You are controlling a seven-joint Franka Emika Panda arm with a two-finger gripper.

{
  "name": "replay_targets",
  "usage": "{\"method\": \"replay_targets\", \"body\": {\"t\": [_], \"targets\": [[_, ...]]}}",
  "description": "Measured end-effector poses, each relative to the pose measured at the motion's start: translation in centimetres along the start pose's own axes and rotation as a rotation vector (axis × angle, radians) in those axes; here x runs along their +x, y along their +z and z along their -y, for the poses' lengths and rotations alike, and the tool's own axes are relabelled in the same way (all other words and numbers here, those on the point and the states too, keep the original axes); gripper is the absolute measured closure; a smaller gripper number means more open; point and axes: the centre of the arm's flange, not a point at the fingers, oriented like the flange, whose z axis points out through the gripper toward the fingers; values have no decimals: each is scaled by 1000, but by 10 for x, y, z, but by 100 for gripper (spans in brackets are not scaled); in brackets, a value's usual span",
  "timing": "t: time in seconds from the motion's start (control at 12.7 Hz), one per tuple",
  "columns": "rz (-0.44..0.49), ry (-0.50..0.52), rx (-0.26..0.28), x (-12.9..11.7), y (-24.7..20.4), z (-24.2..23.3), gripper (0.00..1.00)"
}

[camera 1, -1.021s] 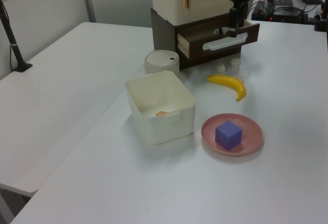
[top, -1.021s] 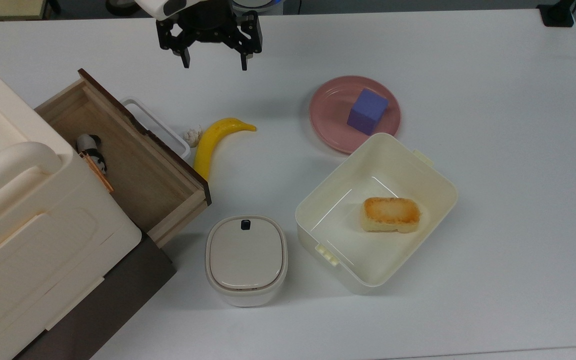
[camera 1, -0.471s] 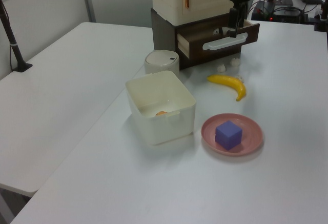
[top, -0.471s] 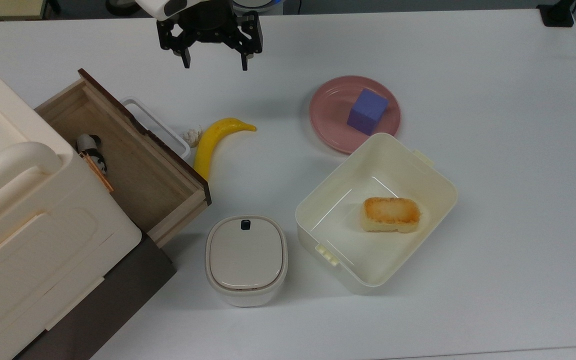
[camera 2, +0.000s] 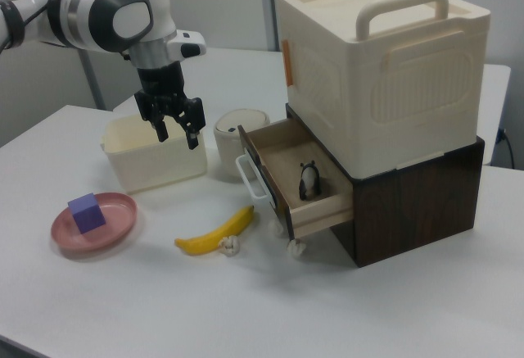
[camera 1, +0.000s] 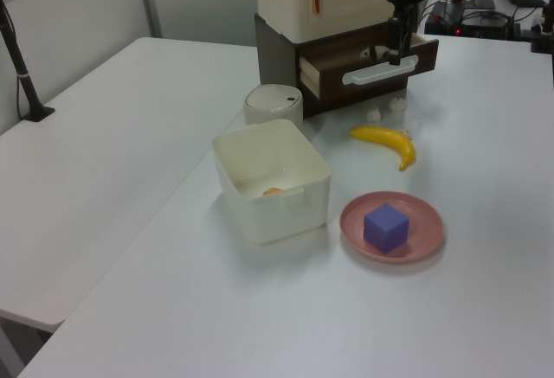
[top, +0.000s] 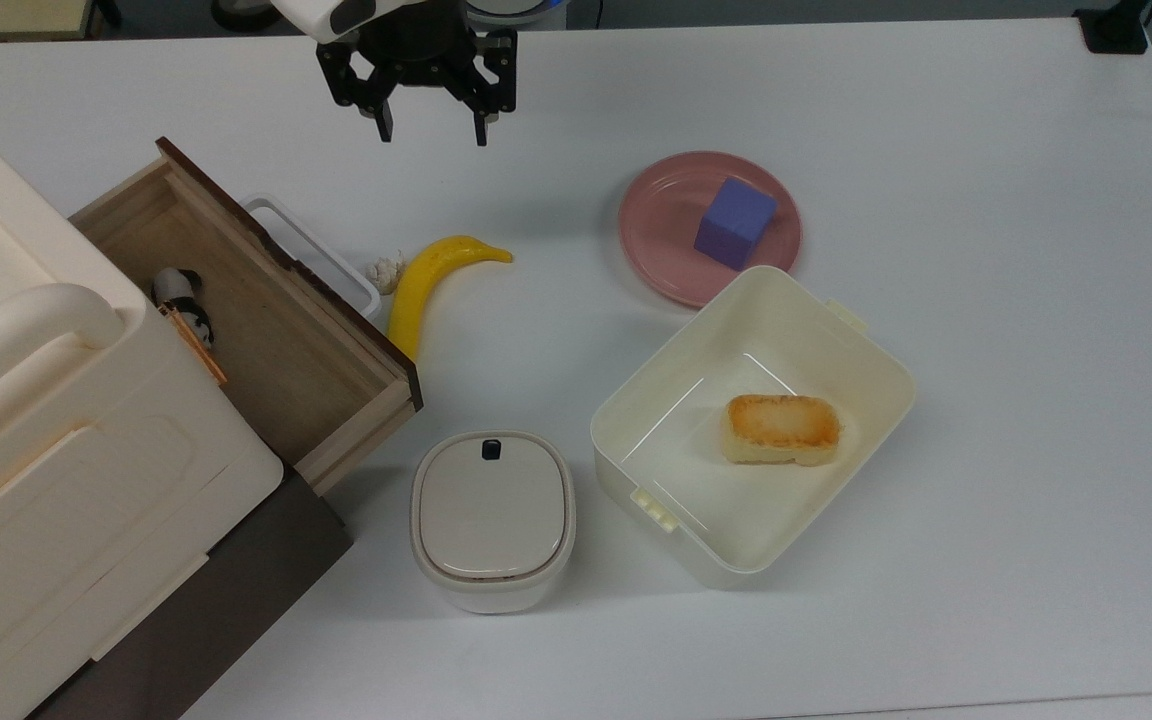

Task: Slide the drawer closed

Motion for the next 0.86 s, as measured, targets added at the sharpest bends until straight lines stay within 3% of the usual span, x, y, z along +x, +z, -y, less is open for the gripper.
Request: {"method": "replay_targets", "body": {"t": [0.39, 0.55, 0.86], "targets": [[6, 63, 0, -1, 3, 2, 75], [-4, 137, 1, 1, 3, 2, 77], [-74, 565, 17, 14, 20, -5, 86]]}}
